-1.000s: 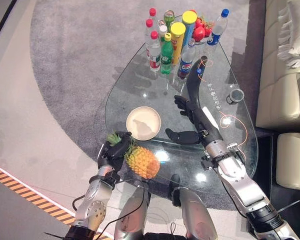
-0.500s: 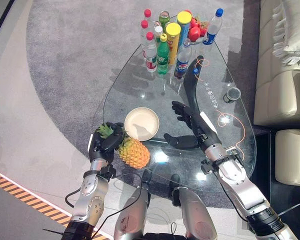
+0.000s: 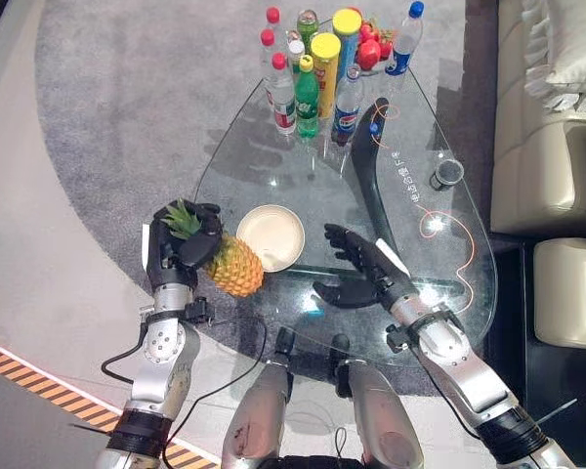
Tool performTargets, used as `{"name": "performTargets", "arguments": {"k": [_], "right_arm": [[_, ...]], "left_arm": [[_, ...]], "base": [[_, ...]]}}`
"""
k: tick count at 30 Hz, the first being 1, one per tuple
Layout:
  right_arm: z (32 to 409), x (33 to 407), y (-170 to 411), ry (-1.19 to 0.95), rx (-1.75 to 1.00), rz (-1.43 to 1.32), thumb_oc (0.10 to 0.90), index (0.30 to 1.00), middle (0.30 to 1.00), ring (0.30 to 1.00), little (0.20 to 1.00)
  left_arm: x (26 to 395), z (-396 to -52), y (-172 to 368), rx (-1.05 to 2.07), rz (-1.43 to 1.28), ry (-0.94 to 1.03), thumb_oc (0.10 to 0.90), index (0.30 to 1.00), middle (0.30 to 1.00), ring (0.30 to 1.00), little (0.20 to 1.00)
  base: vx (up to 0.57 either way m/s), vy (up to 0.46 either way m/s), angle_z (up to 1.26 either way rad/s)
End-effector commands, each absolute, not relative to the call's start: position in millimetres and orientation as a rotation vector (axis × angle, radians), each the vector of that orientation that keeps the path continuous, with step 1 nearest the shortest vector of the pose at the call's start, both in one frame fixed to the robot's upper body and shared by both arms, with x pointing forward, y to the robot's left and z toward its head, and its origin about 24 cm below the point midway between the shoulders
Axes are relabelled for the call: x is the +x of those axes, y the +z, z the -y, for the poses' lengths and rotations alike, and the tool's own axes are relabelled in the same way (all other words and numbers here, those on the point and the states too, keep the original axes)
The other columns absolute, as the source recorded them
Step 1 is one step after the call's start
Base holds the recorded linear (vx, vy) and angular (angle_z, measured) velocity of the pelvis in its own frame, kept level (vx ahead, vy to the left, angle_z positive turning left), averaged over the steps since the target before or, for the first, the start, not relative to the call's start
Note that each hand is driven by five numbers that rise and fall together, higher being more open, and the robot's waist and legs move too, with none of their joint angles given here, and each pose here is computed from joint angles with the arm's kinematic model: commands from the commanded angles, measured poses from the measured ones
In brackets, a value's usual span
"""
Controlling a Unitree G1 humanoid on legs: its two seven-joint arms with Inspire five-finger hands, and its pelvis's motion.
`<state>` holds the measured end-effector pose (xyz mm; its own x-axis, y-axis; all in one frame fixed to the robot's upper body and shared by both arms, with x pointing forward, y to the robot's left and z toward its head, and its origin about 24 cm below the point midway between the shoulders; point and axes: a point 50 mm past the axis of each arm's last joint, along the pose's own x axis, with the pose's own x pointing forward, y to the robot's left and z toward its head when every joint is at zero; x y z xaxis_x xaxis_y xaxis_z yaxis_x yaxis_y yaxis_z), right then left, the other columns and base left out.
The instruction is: Pick up the fruit to the plate
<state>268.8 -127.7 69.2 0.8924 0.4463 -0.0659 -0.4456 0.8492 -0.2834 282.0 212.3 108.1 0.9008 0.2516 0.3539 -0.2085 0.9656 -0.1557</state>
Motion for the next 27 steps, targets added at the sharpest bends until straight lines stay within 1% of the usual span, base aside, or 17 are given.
{"name": "performTargets", "arguments": {"k": [1, 6, 10, 15, 27], "right_arm": [[95.3, 269.8, 102.2, 0.654, -0.275, 0.158, 0.800, 0.900, 0.900, 0.900, 0.900], [87.2, 273.9, 101.6, 0.727, -0.287, 0.113, 0.800, 0.900, 0.900, 0.900, 0.900], [78.1, 273.0, 97.8, 0.827, -0.289, 0.061, 0.800, 0.900, 0.900, 0.900, 0.900], [60.9, 275.0, 98.2, 0.940, -0.300, 0.027, 0.800, 0.900, 0.900, 0.900, 0.900], [39.7, 268.0, 104.1, 1.188, -0.357, -0.051, 0.800, 0.900, 0.900, 0.900, 0.900]], "left_arm": [[274.7, -211.5, 178.8, -0.085, 0.810, 0.264, 0.100, 0.300, 0.300, 0.300, 0.200], [280.3, -209.2, 189.4, -0.080, 0.878, 0.291, 0.100, 0.300, 0.300, 0.300, 0.200], [285.5, -205.7, 201.9, -0.086, 0.945, 0.310, 0.100, 0.300, 0.300, 0.300, 0.200], [298.0, -201.1, 212.2, -0.057, 0.977, 0.400, 0.100, 0.300, 0.300, 0.300, 0.200], [311.0, -194.2, 231.8, -0.018, 1.059, 0.403, 0.100, 0.300, 0.300, 0.300, 0.200]], "base": [[-0.05, 0.037, -0.06], [-0.04, 0.029, -0.02], [-0.03, 0.031, -0.04], [-0.03, 0.028, -0.04], [0.00, 0.003, -0.01]]}}
